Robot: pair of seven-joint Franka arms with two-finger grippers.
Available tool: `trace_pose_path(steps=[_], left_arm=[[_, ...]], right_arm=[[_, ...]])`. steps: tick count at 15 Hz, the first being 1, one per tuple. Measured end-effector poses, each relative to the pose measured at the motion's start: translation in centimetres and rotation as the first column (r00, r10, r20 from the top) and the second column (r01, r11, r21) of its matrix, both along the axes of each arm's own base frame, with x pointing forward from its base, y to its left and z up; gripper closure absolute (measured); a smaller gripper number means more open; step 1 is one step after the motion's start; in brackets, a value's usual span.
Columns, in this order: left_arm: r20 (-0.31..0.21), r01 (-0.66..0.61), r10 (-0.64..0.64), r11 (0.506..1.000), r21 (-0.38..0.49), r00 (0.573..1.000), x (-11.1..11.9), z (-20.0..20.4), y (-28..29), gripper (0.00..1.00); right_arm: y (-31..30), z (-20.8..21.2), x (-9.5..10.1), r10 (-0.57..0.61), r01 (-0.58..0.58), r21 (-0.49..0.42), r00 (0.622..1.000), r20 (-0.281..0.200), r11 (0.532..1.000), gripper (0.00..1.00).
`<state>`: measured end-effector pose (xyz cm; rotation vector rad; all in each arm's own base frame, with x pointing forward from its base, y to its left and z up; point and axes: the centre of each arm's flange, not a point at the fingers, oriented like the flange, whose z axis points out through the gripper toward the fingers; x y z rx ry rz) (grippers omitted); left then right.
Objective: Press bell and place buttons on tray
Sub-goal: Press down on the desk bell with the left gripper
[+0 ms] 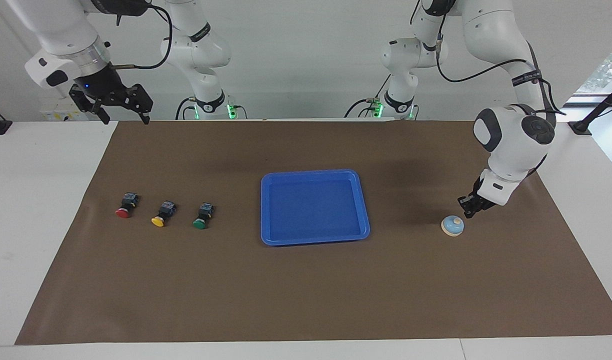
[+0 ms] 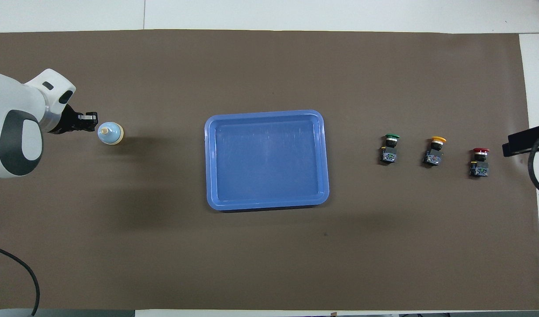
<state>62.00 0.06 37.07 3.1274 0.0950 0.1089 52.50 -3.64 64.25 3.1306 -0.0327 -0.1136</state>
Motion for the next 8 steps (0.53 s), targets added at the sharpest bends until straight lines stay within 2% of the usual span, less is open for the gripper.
trace_pose_path(steps=[8], left_arm=[[0.012,0.003,-0.003,1.0,-0.001,1.0,0.45,-1.23,-1.35,0.99]], right_arm=[[0.01,0.0,0.0,0.0,0.0,0.0,1.0,0.0,1.0,0.0]])
